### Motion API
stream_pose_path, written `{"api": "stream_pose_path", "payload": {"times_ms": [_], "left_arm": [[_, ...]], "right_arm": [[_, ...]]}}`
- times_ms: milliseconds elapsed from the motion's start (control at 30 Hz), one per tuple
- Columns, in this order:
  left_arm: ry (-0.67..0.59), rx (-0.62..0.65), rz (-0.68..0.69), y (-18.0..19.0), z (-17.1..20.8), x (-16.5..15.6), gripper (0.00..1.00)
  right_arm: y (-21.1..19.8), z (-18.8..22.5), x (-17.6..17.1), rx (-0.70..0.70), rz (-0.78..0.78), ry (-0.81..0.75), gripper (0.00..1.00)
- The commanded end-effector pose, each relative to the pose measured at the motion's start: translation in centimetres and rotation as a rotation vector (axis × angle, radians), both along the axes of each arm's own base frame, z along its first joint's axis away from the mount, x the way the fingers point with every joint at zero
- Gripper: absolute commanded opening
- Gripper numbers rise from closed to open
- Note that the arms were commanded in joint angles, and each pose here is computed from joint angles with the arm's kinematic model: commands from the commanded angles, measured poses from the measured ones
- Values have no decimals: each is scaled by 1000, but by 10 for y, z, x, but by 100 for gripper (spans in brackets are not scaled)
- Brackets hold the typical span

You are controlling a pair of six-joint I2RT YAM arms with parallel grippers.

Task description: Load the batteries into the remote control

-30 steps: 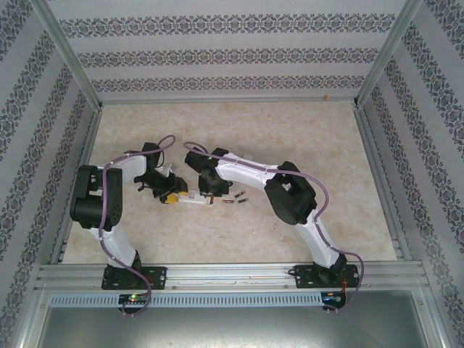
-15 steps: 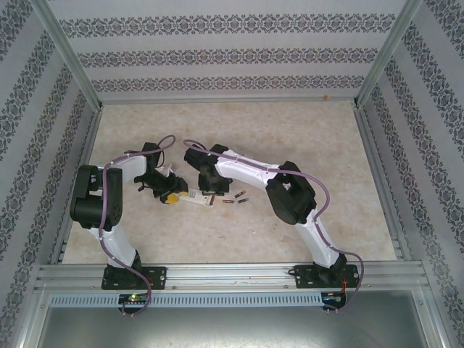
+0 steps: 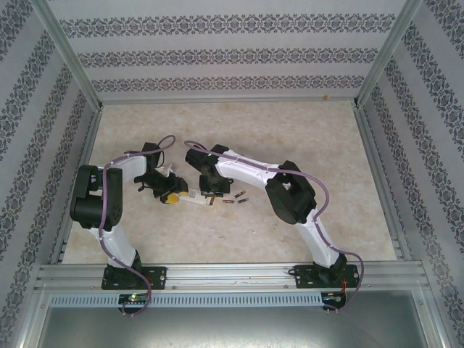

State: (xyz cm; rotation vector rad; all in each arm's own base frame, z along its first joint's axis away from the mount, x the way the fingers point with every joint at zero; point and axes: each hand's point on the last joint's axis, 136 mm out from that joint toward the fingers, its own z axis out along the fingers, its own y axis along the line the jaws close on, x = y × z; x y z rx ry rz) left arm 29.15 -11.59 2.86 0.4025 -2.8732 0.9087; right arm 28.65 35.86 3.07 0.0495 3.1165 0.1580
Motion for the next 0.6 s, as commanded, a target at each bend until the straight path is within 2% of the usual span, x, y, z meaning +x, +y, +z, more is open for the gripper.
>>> {"api": "stream_pose_path", "payload": {"times_ms": [0,200,400,567], "left_arm": [[20,-20,9,-1,-3,-2,50],[15,-21,10,-2,-1,-1,50],[-21,-22,10,-2,8,6,52],[-69,-2,0,1,23,9,66]], "right_arm": [[-1,-19,-8,-18,-5,49,16],[-8,6,3,-11,-9,-6,17],[-41,47,19,13,-110,-120,29],[-83,26,18,51,-311,-70,32]]}}
